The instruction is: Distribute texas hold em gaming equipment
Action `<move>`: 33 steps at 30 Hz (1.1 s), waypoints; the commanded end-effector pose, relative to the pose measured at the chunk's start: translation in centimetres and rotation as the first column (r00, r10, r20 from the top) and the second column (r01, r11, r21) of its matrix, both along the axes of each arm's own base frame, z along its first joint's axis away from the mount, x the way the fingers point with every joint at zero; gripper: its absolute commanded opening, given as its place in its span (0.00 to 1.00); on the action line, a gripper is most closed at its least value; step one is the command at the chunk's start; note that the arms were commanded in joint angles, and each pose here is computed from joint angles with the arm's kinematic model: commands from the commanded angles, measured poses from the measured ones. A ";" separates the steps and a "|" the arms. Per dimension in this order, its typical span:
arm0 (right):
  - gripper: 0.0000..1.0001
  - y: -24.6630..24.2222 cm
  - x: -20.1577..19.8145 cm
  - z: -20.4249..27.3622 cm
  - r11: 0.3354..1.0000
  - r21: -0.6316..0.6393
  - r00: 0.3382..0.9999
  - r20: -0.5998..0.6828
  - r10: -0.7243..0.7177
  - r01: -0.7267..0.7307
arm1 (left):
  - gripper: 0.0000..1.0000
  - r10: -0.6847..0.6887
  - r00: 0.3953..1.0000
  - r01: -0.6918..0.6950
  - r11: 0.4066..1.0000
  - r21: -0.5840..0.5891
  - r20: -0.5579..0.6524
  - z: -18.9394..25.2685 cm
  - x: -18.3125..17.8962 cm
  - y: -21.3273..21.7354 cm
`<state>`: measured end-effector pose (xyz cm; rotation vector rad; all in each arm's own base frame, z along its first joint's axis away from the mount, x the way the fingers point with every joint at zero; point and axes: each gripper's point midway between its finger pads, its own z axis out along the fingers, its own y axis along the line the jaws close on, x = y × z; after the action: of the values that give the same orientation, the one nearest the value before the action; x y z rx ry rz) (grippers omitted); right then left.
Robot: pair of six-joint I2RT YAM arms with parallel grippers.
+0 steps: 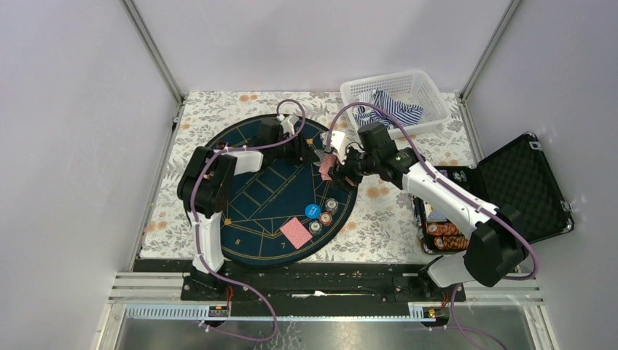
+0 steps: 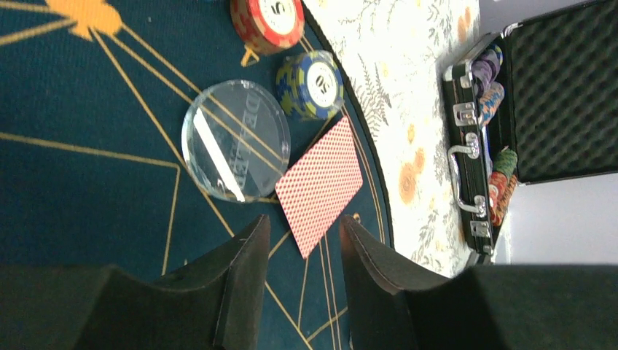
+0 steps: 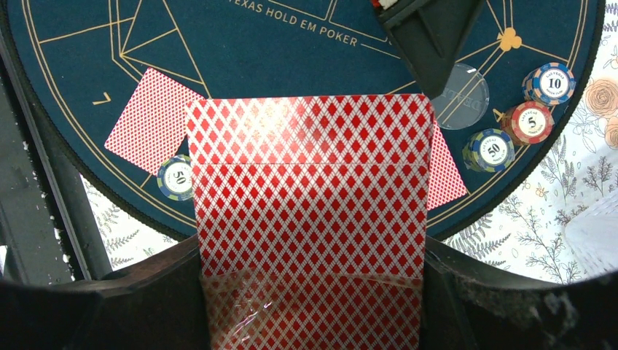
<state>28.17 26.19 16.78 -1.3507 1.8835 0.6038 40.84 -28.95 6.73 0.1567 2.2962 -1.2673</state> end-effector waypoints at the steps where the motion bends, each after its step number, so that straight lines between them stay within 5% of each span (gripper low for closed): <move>1: 0.00 0.3 0.9 2.4 0.999 0.052 0.997 0.077 -0.011 0.007 | 0.43 0.014 0.994 -0.012 1.000 -0.019 0.105 1.4 2.6 -1.4; 22: 0.00 0.1 1.0 2.1 0.999 0.039 0.996 0.082 -0.019 0.016 | 0.37 -0.036 0.999 0.036 0.999 0.018 0.038 -1.8 0.8 -3.8; 33: 0.00 0.0 1.0 2.1 0.999 0.041 0.997 0.081 -0.016 0.013 | 0.40 -0.057 0.996 0.057 0.998 0.013 0.074 0.9 -0.4 -3.0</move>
<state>28.24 26.06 16.57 -1.3486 1.8886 0.5937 39.98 -32.60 3.83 0.2159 2.3471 -1.2636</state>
